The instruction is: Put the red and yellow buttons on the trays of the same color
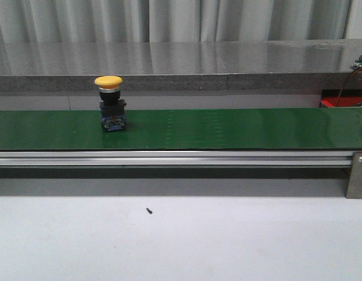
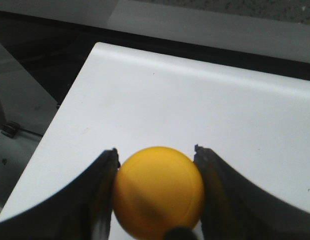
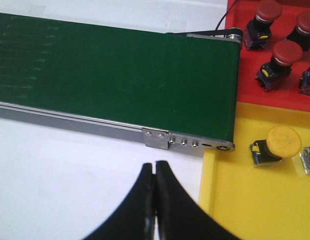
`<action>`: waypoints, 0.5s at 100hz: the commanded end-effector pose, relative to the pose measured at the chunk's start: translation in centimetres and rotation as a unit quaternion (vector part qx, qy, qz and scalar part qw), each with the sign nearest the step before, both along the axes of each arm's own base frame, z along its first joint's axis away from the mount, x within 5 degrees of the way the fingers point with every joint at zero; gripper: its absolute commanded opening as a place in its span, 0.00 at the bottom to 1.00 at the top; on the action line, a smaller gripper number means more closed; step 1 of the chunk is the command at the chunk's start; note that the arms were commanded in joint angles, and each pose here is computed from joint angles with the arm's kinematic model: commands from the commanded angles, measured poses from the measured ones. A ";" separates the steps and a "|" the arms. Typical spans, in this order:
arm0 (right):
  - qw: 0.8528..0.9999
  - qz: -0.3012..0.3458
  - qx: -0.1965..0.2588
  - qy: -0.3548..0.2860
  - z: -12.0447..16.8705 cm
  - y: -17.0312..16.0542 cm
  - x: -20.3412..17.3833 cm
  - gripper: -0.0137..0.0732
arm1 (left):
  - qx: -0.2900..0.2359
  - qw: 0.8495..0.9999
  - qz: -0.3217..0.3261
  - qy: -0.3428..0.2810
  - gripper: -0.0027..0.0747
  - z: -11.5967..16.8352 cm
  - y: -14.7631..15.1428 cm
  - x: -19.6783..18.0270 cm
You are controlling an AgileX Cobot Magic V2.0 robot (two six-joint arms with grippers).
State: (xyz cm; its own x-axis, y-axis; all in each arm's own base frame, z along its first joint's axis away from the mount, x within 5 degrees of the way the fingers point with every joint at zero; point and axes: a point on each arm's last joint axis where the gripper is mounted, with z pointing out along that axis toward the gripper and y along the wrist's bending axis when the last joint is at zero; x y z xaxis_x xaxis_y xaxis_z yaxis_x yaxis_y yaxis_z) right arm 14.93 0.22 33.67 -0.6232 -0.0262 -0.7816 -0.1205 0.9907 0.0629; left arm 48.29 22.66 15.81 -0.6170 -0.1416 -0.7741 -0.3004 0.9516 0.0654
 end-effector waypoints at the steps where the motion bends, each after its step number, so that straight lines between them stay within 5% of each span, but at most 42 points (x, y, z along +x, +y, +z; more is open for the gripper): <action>1: 0.999 -0.005 -0.002 -0.041 1.3 0.0 0.1 0.08 | 0.033 0.997 0.010 -0.075 0.35 5.4 0.1 0.2; 27: 0.999 -0.005 -0.002 -0.041 1.3 0.0 0.1 0.08 | 0.034 0.996 0.008 -0.078 0.19 6.0 0.0 0.1; 50: 0.999 -0.005 -0.002 -0.041 1.3 0.0 0.1 0.08 | 0.034 0.996 -0.003 -0.085 0.18 10.3 -0.8 -1.1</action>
State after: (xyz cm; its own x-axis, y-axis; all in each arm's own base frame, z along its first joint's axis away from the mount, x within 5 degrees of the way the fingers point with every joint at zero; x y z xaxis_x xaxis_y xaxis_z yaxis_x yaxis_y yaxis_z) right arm 14.93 0.22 33.67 -0.6232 -0.0262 -0.7816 -0.1205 0.9907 0.0629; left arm 47.82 22.30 18.14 -0.6222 -0.1354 -0.7711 -0.2851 0.9565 0.0621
